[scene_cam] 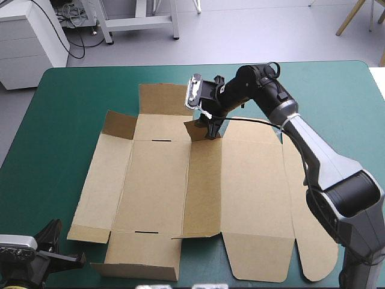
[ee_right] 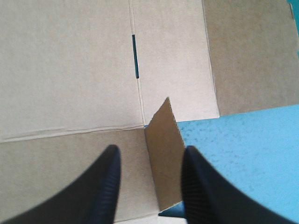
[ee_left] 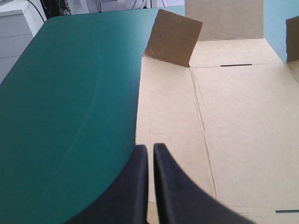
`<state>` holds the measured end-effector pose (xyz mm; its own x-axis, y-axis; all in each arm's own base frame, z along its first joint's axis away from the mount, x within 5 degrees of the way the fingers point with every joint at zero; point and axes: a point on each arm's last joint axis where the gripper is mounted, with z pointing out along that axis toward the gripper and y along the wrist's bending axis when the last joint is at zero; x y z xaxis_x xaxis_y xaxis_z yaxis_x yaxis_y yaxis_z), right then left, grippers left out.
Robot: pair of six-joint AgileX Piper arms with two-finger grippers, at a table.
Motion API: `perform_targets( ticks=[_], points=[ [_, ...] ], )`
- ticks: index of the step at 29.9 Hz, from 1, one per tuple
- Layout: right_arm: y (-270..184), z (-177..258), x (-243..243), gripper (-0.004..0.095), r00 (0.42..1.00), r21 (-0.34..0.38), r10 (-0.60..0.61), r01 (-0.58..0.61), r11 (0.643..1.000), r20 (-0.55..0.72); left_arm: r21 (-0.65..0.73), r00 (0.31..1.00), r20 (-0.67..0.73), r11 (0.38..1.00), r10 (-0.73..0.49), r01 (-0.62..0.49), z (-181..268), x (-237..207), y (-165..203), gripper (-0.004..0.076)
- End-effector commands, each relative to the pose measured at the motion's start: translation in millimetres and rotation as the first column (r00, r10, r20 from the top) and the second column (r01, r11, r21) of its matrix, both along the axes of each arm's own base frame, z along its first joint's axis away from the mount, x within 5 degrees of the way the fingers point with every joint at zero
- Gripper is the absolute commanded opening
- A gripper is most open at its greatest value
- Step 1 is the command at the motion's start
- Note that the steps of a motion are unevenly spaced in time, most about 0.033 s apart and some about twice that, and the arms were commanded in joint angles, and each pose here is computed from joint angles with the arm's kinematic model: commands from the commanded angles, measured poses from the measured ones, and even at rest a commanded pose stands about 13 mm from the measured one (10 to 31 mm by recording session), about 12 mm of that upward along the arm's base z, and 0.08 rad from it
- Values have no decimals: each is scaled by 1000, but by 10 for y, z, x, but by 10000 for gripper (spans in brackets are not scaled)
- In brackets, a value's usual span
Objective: Fold the box
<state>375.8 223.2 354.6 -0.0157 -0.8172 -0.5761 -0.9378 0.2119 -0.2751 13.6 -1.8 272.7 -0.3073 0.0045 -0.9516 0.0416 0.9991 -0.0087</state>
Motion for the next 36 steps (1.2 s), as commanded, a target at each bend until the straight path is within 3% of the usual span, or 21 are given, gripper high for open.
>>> perform_targets(
  ticks=[1, 6, 9, 12, 14, 16, 20, 30, 36],
  points=[
    [-96, 401, -144, -15, 991, 108, -135, 133, 985, 4, -27, 997, 77, 1000, -9, 11, 123, 23, -10, 148],
    [-127, 383, -144, 0, 918, 162, -343, 376, 913, -200, -25, 997, 79, 1000, -8, 10, 125, 23, -9, 529],
    [-165, 357, -142, 0, 886, 126, -404, 438, 890, -230, -24, 997, 79, 1000, -8, 9, 125, 23, -8, 631],
    [-238, 309, -153, 0, 828, 47, -494, 523, 851, -265, -38, 997, 79, 999, -14, 17, 125, 22, -18, 629],
    [-307, 275, -134, 0, 762, 14, -592, 617, 787, -263, -40, 997, 79, 999, -15, 18, 125, 22, -20, 629],
    [-386, 233, -135, 0, 720, -15, -644, 664, 748, -258, -25, 997, 79, 1000, -8, 10, 125, 23, -9, 629],
    [-537, 133, -268, 0, 695, -36, -671, 687, 726, -258, -32, 999, 44, 999, 6, -4, 132, 68, -1, 629],
    [-1024, -4, -1043, -1, 631, 103, -747, 774, 625, -209, 68, 992, -124, 997, 30, -22, 430, 491, 31, 629],
    [-1234, -84, -1515, 0, 617, 257, -755, 784, 565, -221, 147, 969, -237, 989, 69, -35, 687, 844, 70, 629]
  ],
)
